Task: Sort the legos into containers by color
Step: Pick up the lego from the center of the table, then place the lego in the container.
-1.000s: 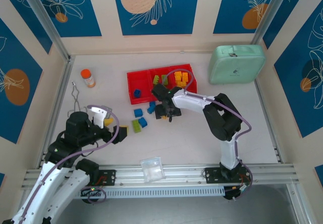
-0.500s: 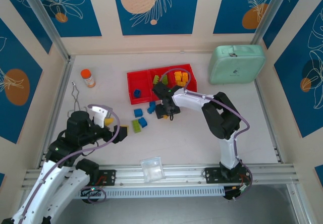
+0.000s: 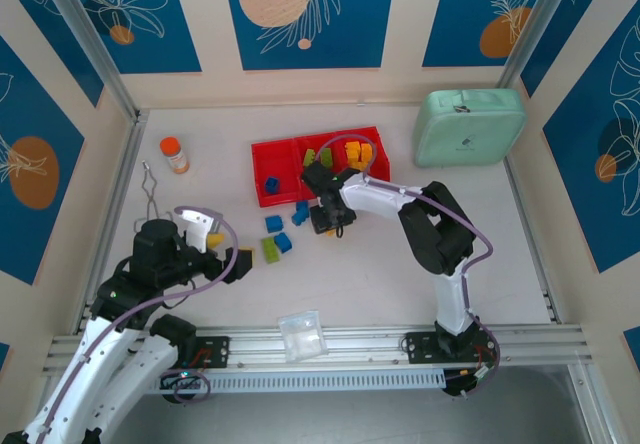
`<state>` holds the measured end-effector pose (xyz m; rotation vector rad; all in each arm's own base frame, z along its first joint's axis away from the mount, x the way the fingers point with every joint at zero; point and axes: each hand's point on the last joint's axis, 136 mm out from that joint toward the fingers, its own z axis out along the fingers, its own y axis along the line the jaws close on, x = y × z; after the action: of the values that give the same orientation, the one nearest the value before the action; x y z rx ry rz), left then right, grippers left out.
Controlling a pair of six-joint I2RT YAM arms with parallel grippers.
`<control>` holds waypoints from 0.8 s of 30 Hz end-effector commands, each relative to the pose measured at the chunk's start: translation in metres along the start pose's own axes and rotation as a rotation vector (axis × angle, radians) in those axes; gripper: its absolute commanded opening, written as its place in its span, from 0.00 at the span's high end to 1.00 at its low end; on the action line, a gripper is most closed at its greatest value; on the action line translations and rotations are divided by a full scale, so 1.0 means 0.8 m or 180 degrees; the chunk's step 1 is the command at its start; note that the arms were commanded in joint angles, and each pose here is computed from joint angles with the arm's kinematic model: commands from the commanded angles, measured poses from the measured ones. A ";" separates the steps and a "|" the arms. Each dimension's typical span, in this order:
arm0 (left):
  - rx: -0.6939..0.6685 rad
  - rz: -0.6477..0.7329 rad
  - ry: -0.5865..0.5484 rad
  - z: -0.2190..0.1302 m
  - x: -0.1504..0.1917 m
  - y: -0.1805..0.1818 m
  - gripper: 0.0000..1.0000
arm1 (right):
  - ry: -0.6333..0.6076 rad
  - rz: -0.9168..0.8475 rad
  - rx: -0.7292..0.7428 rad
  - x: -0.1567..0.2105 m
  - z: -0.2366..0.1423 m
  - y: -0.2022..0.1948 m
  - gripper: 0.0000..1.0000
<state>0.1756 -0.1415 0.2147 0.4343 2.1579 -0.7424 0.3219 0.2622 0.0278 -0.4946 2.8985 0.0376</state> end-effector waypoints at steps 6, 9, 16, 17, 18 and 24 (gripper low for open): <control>0.0008 0.0072 -0.0033 0.000 -0.004 -0.002 0.01 | -0.0521 0.0040 0.0106 -0.059 -0.102 -0.051 0.57; 0.0029 0.0071 -0.0023 0.001 -0.003 -0.003 0.01 | -0.0680 0.0263 0.0034 -0.096 -0.128 -0.095 0.58; 0.0039 0.0063 -0.0004 0.003 -0.003 -0.003 0.01 | -0.0958 0.0604 -0.0310 -0.179 -0.137 -0.165 0.60; 0.0033 0.0064 -0.0010 0.002 -0.003 -0.003 0.01 | -0.0898 0.0647 -0.0330 -0.185 -0.127 -0.172 0.60; 0.0023 0.0065 -0.0014 0.002 -0.003 -0.002 0.01 | -0.0887 0.0672 -0.0344 -0.193 -0.123 -0.178 0.60; -0.0011 0.0051 0.0018 0.004 -0.001 0.001 0.01 | -0.0740 0.0766 -0.0484 -0.204 -0.085 -0.183 0.60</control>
<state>0.1767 -0.1419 0.2126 0.4332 2.1691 -0.7418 0.5212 0.1608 0.1404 -0.1051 2.6492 0.2517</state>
